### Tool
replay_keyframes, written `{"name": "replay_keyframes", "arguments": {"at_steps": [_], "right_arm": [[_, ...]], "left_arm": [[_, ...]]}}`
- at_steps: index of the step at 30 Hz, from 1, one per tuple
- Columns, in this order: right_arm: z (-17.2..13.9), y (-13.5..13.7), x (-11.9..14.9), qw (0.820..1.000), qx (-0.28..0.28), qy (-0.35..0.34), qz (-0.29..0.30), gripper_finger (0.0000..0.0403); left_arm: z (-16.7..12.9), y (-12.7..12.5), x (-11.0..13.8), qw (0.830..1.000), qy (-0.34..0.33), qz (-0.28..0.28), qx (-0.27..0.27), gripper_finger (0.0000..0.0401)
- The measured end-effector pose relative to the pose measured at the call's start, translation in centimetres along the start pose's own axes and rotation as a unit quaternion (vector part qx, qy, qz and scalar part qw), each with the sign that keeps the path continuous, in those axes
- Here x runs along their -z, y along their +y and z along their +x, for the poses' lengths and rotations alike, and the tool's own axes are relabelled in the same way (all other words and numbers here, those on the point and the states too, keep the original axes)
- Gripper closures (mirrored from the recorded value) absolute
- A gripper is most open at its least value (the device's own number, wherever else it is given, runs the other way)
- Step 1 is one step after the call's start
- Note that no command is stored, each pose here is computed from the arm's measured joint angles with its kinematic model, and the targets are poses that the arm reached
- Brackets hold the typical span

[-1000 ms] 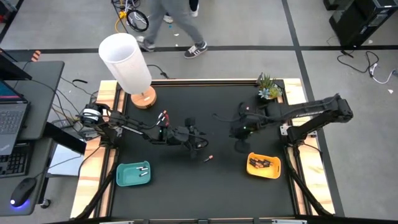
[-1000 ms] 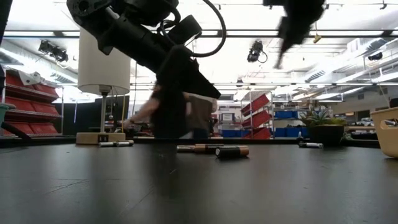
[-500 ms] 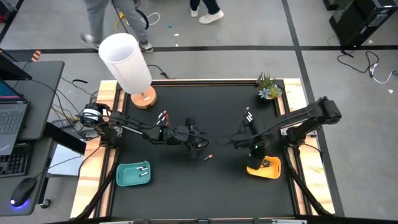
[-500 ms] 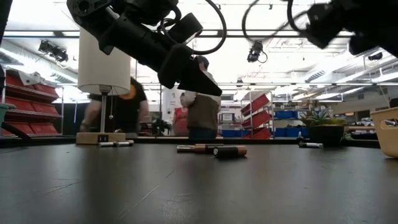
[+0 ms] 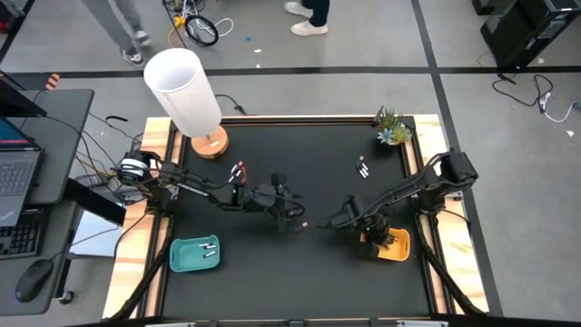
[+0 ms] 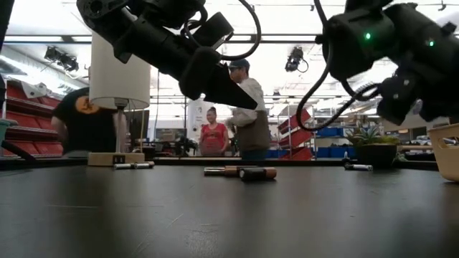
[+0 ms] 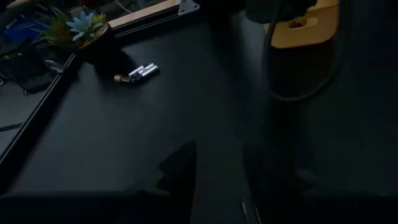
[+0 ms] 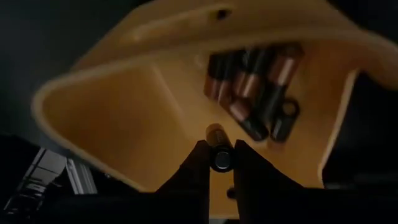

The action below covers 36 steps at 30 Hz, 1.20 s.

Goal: Sort batteries
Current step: Put the black battery into the yellow bin, then put the silver battery into the green bin

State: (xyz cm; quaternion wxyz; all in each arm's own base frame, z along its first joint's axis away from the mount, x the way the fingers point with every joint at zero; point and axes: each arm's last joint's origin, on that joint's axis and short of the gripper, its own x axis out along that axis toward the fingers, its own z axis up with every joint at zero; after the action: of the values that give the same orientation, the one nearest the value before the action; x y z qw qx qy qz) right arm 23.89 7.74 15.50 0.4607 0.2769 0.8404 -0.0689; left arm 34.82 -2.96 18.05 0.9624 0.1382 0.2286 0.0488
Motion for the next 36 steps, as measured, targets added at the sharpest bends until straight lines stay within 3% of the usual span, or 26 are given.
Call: {"name": "replay_keyframes", "arguments": {"at_steps": [13,23,26,30,36], "right_arm": [[-0.4,-0.4,-0.6,1.0,-0.017,-0.01,0.007,0.0293],[-6.0,0.0,3.2,0.998,0.055,-0.031,0.024,0.0265],[-8.4,-0.6,4.6,0.989,0.106,-0.099,0.036,0.0264],[-10.6,-2.3,5.2,0.959,0.15,-0.231,0.061,0.0273],[-12.1,-5.9,3.2,0.921,0.133,-0.347,0.115,0.0291]], "left_arm": [[0.0,0.0,0.1,1.0,0.006,0.002,0.002,0.0254],[0.0,0.0,0.1,1.0,0.007,0.001,0.001,0.0254],[0.0,0.0,0.0,1.0,0.0,0.0,0.0,0.0254],[0.0,0.0,-0.3,1.0,-0.015,-0.006,0.008,0.0254],[0.0,-0.1,-0.5,0.999,-0.027,-0.014,0.02,0.0254]]}}
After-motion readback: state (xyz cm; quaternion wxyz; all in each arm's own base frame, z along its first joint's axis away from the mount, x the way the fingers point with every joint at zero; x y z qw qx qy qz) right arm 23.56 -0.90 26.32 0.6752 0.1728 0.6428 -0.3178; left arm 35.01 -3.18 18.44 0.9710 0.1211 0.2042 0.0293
